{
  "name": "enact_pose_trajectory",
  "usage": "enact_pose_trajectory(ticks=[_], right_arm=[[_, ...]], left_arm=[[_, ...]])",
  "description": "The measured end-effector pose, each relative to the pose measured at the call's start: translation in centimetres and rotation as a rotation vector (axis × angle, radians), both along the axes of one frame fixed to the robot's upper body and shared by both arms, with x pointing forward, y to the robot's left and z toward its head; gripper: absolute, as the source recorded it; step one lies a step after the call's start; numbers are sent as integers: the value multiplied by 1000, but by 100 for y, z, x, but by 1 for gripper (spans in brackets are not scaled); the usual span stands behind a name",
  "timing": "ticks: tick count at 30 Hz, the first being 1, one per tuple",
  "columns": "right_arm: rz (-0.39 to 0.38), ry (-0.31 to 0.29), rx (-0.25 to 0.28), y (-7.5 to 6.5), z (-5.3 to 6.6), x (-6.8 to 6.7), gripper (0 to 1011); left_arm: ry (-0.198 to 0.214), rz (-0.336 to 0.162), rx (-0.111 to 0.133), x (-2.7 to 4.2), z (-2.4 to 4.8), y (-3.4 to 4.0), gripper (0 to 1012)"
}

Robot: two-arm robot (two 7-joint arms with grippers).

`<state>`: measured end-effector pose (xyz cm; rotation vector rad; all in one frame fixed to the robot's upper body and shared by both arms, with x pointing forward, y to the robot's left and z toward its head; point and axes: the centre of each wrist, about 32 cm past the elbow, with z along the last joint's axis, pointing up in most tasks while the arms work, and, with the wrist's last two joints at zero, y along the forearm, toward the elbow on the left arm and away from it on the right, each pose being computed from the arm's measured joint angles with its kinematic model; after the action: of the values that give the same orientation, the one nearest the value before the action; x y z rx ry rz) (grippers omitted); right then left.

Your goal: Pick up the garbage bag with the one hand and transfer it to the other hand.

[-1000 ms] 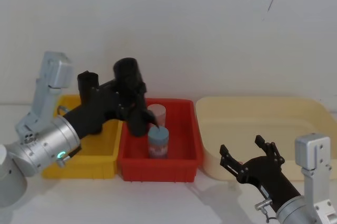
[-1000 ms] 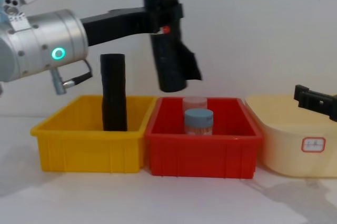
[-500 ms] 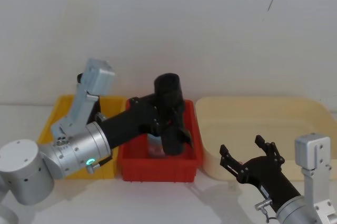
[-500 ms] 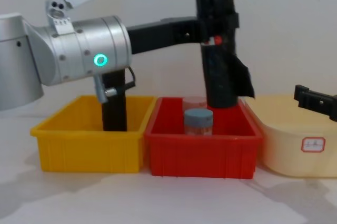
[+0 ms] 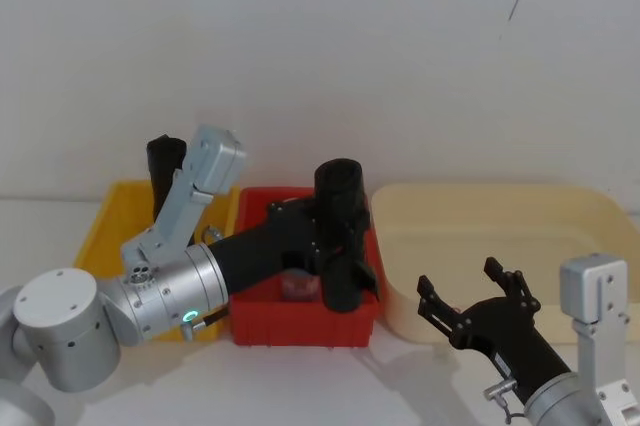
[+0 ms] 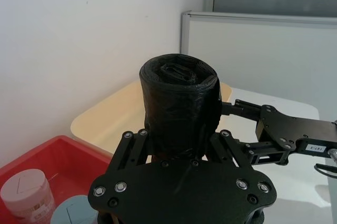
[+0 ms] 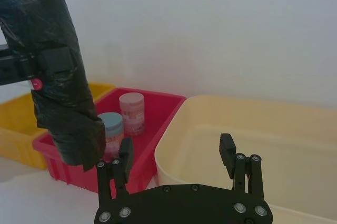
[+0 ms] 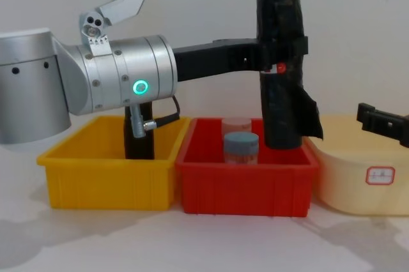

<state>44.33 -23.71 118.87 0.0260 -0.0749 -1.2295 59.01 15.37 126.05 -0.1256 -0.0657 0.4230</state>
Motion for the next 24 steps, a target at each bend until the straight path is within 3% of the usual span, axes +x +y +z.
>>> enact_pose_trajectory(ticks=[11,24], right_arm=[[30,-8,-13,-26,31,-3,1000],[172,-30,-44,-100,128,-6,1000]], left_arm=[[3,0,7,17,-16,-15,393],[3,0,9,24,-23,-24,393]])
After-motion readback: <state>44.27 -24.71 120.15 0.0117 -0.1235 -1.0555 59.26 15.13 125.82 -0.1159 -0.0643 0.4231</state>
